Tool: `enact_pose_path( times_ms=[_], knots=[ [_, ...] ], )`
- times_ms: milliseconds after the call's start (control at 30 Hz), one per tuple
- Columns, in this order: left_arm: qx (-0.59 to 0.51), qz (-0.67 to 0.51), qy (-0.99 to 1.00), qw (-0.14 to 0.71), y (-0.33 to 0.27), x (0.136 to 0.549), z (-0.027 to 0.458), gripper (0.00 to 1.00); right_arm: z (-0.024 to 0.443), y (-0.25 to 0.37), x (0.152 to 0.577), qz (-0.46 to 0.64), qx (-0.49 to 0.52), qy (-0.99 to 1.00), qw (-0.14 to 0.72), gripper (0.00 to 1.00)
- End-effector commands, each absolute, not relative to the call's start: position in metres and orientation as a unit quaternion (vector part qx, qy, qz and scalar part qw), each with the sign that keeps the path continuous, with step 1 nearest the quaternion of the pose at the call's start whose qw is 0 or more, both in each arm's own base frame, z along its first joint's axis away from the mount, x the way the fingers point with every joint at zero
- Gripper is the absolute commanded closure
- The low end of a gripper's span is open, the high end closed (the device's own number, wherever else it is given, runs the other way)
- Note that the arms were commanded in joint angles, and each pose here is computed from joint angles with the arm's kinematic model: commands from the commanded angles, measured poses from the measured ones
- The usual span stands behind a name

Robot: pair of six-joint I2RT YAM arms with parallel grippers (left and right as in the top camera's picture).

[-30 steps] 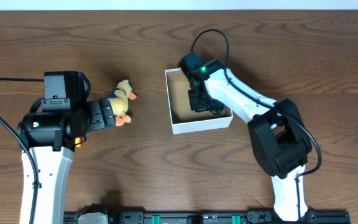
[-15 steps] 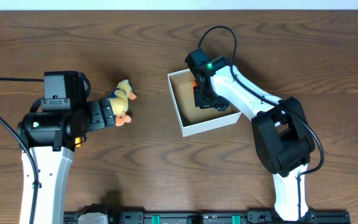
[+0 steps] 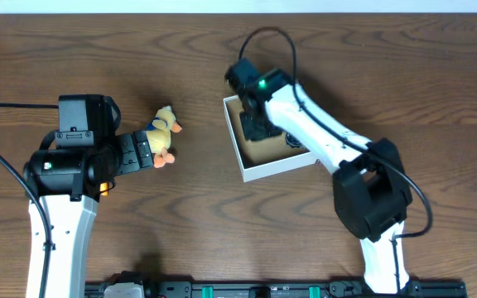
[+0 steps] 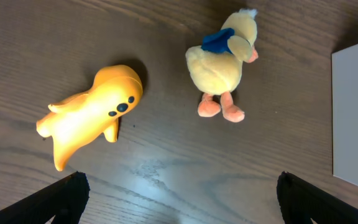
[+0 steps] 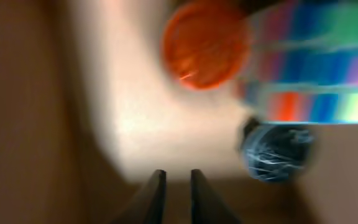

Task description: Pack container

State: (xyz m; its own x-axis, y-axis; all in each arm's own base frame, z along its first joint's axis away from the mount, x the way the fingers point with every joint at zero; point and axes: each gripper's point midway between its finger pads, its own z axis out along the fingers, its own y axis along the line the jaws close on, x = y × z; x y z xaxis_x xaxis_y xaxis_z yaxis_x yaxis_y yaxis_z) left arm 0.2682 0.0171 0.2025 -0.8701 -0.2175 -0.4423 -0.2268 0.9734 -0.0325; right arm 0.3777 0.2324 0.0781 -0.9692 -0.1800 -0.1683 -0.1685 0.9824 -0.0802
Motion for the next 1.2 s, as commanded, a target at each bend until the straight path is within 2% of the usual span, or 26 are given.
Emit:
enact_pose_path(
  times_ms=[0, 100, 233, 433, 733, 967, 1167],
  knots=[
    [-0.117, 0.013, 0.966, 0.231, 0.019, 0.270, 0.207, 0.02, 0.150, 0.191, 0.411, -0.053, -0.013, 0.983, 0.178, 0.88],
    [-0.117, 0.012, 0.966, 0.231, 0.019, 0.270, 0.207, 0.02, 0.167, 0.148, 0.417, -0.057, 0.051, 0.981, 0.177, 0.90],
    [-0.118, 0.010, 0.965, 0.234, 0.018, 0.272, 0.207, 0.00, 0.159, 0.087, 0.409, -0.069, 0.144, 0.979, 0.123, 0.93],
    [-0.111, -0.020, 0.967, 0.227, 0.007, 0.286, 0.199, 0.11, 0.127, 0.052, 0.393, -0.031, 0.185, 0.981, 0.046, 0.94],
    [-0.063, -0.035, 0.979, 0.193, -0.026, 0.324, 0.158, 0.21, 0.081, 0.058, 0.371, -0.016, 0.155, 0.988, -0.002, 0.92],
    [-0.015, -0.045, 0.979, 0.196, -0.064, 0.360, 0.125, 0.22, 0.061, 0.082, 0.355, 0.034, 0.145, 0.988, -0.038, 0.92],
    [0.010, -0.047, 0.983, 0.180, -0.087, 0.375, 0.090, 0.22, 0.056, 0.094, 0.344, 0.037, 0.131, 0.989, -0.055, 0.92]
  ],
)
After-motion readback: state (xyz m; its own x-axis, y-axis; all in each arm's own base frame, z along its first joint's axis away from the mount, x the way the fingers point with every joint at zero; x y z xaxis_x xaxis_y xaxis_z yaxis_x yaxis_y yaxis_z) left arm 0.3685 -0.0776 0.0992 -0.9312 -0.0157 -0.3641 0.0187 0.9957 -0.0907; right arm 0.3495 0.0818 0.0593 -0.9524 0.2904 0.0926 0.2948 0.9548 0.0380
